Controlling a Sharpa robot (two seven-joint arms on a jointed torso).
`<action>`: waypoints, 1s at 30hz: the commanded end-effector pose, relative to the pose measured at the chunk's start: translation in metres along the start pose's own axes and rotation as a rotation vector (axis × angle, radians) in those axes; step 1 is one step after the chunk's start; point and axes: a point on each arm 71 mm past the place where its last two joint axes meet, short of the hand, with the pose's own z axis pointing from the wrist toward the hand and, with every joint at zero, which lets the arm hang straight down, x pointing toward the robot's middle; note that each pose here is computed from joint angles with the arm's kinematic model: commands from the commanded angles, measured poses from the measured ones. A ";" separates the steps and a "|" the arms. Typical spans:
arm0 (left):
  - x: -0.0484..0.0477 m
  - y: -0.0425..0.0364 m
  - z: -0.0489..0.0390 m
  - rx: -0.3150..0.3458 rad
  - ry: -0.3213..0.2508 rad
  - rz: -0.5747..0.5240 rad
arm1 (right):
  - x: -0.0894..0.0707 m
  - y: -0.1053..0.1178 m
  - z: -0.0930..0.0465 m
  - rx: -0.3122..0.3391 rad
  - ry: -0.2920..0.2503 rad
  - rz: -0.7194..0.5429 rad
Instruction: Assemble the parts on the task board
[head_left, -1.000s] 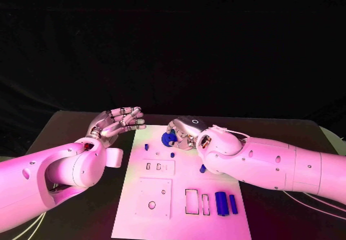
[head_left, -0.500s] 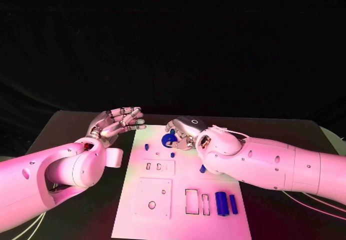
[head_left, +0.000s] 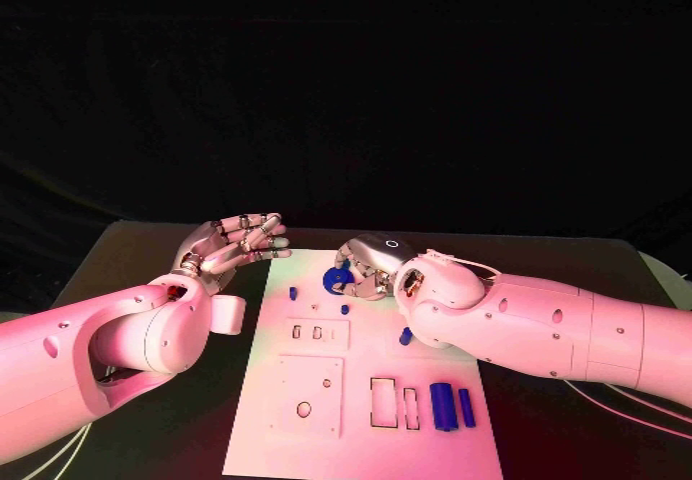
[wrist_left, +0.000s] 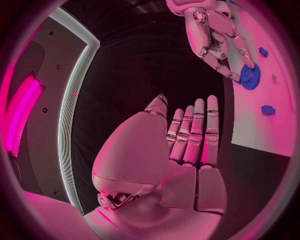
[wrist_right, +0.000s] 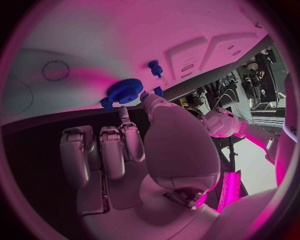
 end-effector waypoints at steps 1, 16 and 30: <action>0.0021 -0.0014 0.0002 0.007 0.017 -0.009 | 0.004 -0.003 0.000 0.019 0.053 -0.005; 0.0011 -0.0015 -0.0001 0.006 0.015 -0.008 | 0.007 -0.012 -0.004 0.064 0.099 -0.018; -0.0007 -0.0016 -0.0001 0.005 0.011 -0.007 | -0.007 -0.022 -0.022 0.054 -0.034 0.016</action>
